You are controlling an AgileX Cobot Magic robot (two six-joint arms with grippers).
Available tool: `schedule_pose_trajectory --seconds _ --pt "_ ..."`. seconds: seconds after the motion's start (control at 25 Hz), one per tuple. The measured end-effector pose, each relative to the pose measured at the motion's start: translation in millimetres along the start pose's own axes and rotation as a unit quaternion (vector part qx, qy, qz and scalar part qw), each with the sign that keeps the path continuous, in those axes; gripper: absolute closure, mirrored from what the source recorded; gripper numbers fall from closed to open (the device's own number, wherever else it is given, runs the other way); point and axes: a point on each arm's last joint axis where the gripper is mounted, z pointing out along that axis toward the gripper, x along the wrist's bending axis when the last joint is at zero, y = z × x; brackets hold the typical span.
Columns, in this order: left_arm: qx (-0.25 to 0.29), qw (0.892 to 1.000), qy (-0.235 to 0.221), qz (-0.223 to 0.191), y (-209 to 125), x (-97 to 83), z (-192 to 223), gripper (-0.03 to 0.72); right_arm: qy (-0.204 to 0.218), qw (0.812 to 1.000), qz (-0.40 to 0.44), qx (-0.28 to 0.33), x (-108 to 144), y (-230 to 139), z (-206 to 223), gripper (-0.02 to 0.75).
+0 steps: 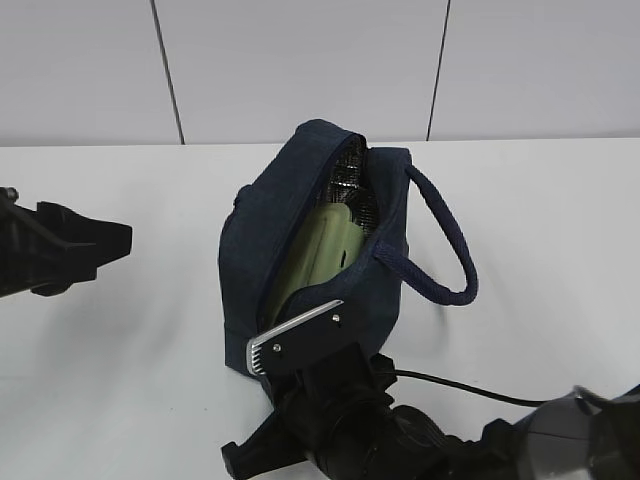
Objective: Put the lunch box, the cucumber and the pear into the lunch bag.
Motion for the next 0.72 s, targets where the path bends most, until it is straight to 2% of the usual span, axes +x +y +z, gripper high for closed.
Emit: schedule_pose_trajectory --seconds 0.24,0.4,0.72 --pt "0.0 1.0 0.0 0.0 0.0 0.0 0.0 0.379 0.027 0.999 -0.016 0.034 5.2 2.0 -5.6 0.732" --pt "0.0 1.0 0.0 0.0 0.0 0.0 0.0 0.379 0.043 0.997 -0.039 0.051 7.8 19.5 -21.5 0.732" --pt "0.007 1.0 -0.006 0.013 -1.3 -1.1 0.0 0.384 0.037 0.996 -0.08 -0.008 1.9 76.7 -67.7 0.732"
